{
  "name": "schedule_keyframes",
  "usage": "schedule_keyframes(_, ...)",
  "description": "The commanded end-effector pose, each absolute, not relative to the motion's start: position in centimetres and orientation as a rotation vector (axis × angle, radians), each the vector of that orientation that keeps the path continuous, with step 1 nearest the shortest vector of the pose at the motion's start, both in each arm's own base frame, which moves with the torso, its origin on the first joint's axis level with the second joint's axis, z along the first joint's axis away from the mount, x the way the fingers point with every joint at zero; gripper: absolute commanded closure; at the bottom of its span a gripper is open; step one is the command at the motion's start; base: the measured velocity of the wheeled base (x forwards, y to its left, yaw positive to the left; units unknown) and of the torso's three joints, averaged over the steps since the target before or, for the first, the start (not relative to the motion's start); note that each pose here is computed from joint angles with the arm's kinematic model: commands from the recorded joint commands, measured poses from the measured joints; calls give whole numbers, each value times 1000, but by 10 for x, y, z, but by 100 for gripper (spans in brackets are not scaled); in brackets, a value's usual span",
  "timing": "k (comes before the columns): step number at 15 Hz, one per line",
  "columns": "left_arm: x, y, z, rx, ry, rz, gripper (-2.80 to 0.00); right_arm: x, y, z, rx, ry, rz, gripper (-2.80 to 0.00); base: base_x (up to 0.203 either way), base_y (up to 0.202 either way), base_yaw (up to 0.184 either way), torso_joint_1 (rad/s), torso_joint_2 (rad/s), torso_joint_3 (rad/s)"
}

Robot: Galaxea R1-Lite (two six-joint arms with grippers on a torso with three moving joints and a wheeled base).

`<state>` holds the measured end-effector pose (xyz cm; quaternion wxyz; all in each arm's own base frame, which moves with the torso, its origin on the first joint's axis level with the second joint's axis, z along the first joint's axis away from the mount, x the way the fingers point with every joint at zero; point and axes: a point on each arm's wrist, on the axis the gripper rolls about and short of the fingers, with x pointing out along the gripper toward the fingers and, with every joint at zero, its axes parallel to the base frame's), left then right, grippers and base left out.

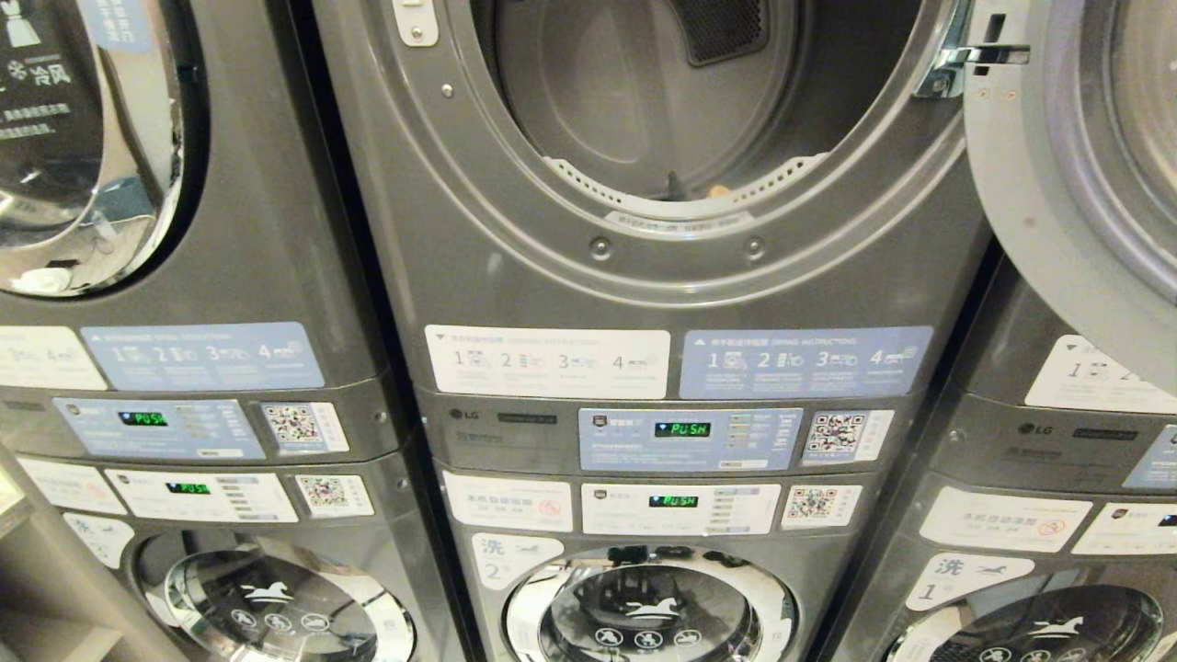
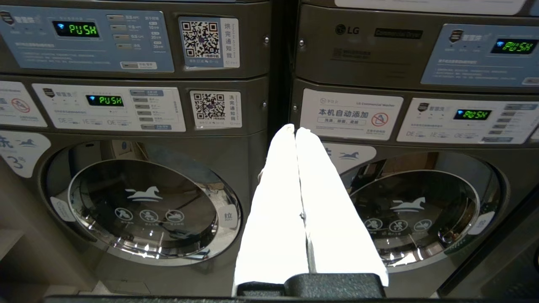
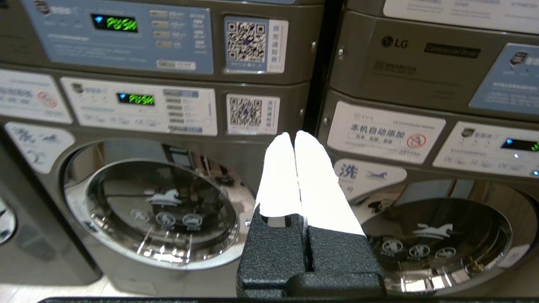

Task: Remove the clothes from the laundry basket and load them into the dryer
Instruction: Close the dryer

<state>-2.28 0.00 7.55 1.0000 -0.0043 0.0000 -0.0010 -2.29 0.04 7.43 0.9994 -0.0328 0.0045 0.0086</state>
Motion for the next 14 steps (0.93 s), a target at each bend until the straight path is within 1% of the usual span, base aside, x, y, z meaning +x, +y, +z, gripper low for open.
schedule_keyframes(1,-23,0,75,-9,-1,-2,0,-23,0,74,-64,9,17,0,-207,0,1,-17,1,6)
schedule_keyframes(9,-23,0,75,-9,-1,-3,0,-23,0,74,-64,9,17,0,-188,0,2,1,0,2)
schedule_keyframes(14,-23,0,75,-8,0,-2,0,-23,0,74,-64,9,17,0,0,0,0,5,2,0)
